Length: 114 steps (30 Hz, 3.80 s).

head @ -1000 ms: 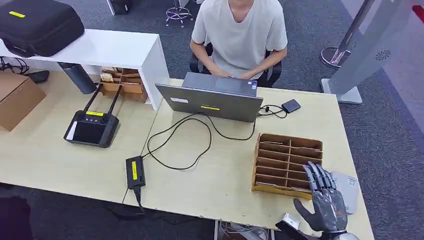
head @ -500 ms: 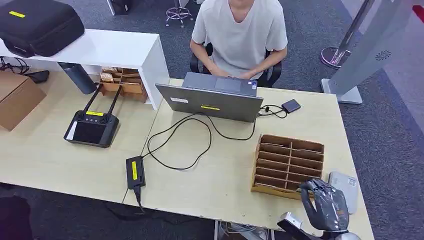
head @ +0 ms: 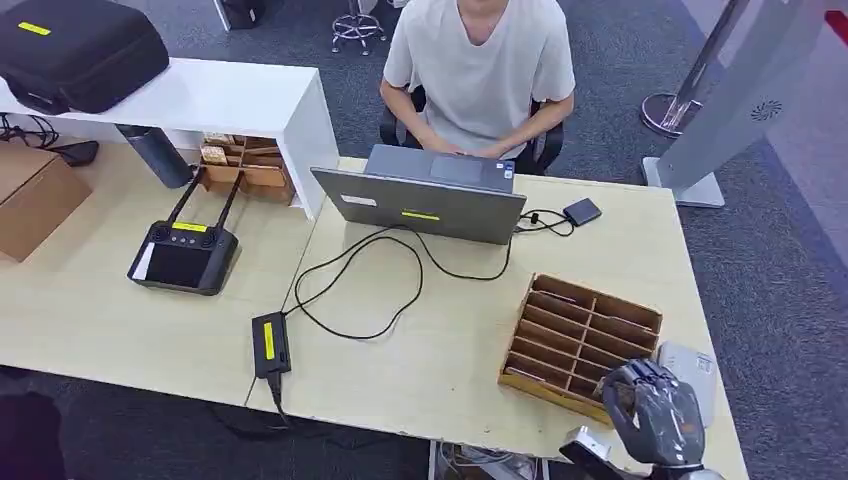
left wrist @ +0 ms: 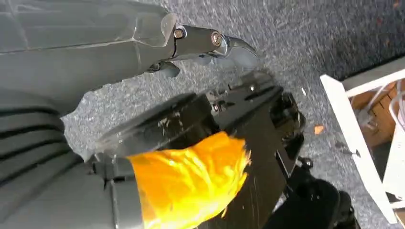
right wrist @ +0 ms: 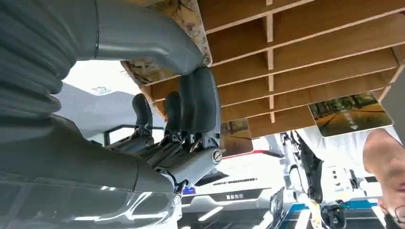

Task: Pass the card to the sensor for recognition and then transmit it.

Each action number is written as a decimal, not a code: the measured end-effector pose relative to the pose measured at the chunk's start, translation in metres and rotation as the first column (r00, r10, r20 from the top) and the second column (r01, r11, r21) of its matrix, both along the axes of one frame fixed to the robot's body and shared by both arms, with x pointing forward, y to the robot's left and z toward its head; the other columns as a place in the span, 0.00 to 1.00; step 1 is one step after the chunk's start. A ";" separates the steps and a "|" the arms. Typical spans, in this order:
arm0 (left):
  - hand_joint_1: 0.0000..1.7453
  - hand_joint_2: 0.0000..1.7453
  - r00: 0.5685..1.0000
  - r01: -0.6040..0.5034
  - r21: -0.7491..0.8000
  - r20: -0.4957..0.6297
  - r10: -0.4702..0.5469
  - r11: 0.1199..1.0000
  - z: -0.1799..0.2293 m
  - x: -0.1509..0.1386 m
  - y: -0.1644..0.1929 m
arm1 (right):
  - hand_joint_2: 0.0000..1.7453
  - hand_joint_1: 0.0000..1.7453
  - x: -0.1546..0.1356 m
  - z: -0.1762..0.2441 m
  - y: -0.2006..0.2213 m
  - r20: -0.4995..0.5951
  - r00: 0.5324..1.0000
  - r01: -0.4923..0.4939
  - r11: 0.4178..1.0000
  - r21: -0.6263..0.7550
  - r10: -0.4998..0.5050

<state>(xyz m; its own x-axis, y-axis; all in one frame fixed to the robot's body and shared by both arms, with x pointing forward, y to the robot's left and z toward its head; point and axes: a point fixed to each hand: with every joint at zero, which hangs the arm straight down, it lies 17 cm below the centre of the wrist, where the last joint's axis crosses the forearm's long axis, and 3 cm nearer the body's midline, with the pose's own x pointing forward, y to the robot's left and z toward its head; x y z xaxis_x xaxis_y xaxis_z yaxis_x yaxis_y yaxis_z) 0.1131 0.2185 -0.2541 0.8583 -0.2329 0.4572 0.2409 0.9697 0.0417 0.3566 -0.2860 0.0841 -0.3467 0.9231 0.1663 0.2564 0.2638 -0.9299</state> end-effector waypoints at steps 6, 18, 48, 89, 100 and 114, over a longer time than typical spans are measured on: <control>0.00 1.00 1.000 0.000 0.022 -0.001 0.000 1.000 -0.001 -0.001 0.004 | 1.00 0.66 -0.002 0.000 -0.002 0.000 1.000 0.004 1.000 -0.006 -0.004; 0.00 1.00 0.998 -0.057 0.025 -0.022 0.057 0.998 -0.003 -0.005 0.009 | 1.00 0.66 0.000 0.012 -0.004 0.033 0.999 0.010 1.000 -0.008 -0.009; 0.00 1.00 0.996 -0.089 -0.018 -0.016 0.089 0.996 -0.001 -0.001 0.000 | 1.00 0.00 -0.001 0.016 -0.004 0.042 0.999 0.012 1.000 -0.009 -0.011; 0.00 1.00 0.994 -0.100 -0.007 -0.036 0.100 0.995 -0.007 -0.007 0.006 | 1.00 0.30 -0.007 0.001 -0.019 0.006 0.999 0.054 0.998 -0.026 -0.054; 0.00 1.00 0.994 -0.104 -0.007 -0.037 0.103 0.995 -0.007 -0.007 0.006 | 1.00 0.24 -0.007 0.002 -0.022 0.009 0.998 0.058 0.998 -0.025 -0.058; 0.00 1.00 0.994 -0.107 -0.006 -0.038 0.106 0.994 -0.008 -0.007 0.007 | 1.00 1.00 -0.007 0.002 -0.025 0.007 0.998 0.066 0.998 -0.023 -0.066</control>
<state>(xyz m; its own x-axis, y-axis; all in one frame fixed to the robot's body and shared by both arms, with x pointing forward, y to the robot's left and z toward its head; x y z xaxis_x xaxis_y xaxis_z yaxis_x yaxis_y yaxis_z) 0.1059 0.2252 -0.2618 0.8946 -0.1358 0.4256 0.1374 0.9901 0.0270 0.3491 -0.3113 0.0859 -0.2860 0.9476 0.1425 0.2783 0.2244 -0.9339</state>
